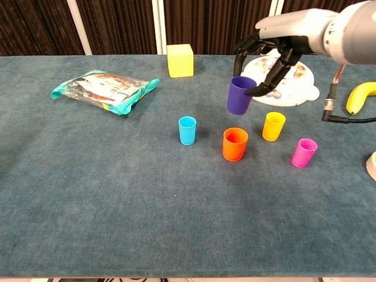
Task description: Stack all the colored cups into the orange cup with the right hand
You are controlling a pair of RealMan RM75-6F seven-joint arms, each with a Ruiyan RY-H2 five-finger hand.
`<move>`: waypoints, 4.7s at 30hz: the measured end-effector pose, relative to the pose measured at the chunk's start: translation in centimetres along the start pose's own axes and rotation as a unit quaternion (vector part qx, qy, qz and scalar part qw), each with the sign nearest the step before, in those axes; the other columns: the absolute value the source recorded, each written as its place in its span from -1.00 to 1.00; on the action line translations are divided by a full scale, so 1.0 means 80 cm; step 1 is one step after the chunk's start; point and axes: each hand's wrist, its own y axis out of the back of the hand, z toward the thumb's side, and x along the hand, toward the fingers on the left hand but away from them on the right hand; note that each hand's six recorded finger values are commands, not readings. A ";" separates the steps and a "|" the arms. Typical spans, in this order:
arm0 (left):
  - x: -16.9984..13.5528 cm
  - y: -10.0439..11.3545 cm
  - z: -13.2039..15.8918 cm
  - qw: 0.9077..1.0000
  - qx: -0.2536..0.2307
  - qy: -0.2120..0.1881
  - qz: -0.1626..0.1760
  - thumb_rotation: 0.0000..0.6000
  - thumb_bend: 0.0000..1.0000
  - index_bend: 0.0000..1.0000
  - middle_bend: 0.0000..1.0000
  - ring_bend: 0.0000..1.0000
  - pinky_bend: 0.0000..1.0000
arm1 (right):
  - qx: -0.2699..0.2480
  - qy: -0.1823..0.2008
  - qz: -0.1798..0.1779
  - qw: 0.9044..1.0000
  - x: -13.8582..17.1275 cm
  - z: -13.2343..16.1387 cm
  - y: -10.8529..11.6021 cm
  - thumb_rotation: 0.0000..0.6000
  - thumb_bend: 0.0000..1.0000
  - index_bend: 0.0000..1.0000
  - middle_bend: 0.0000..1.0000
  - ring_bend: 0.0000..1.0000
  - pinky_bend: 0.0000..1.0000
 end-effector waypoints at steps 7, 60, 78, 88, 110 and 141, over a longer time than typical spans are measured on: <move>0.000 0.000 0.000 1.000 0.000 0.000 0.000 1.00 -0.46 -0.97 -0.93 -1.00 -1.00 | -0.002 0.015 -0.001 1.000 0.018 0.004 -0.010 1.00 -0.18 -0.13 -0.99 -0.97 -1.00; -0.002 -0.006 0.001 1.000 0.012 -0.003 -0.025 1.00 -0.46 -0.96 -0.95 -1.00 -1.00 | 0.036 -0.018 0.002 0.999 -0.014 -0.016 -0.065 1.00 -0.19 -0.13 -0.99 -0.97 -1.00; -0.002 -0.007 0.001 1.000 0.010 -0.005 -0.030 1.00 -0.46 -0.96 -0.95 -1.00 -1.00 | 0.037 -0.027 0.015 0.999 -0.018 -0.021 -0.076 1.00 -0.19 -0.67 -0.99 -0.97 -1.00; -0.003 -0.011 0.000 0.999 0.012 -0.004 -0.043 1.00 -0.46 -0.96 -0.95 -1.00 -1.00 | 0.033 -0.038 -0.011 0.999 -0.019 -0.028 -0.051 1.00 -0.18 -0.67 -0.99 -0.97 -1.00; -0.003 -0.011 0.001 0.999 0.019 -0.004 -0.048 1.00 -0.46 -0.96 -0.95 -1.00 -1.00 | 0.050 -0.082 0.007 0.995 -0.035 -0.076 -0.063 1.00 -0.18 -0.49 -0.99 -0.97 -1.00; -0.003 -0.009 0.000 0.999 0.017 -0.004 -0.042 1.00 -0.46 -0.96 -0.95 -1.00 -1.00 | 0.040 -0.119 0.008 0.992 -0.054 -0.107 -0.075 1.00 -0.19 -0.25 -0.99 -0.97 -1.00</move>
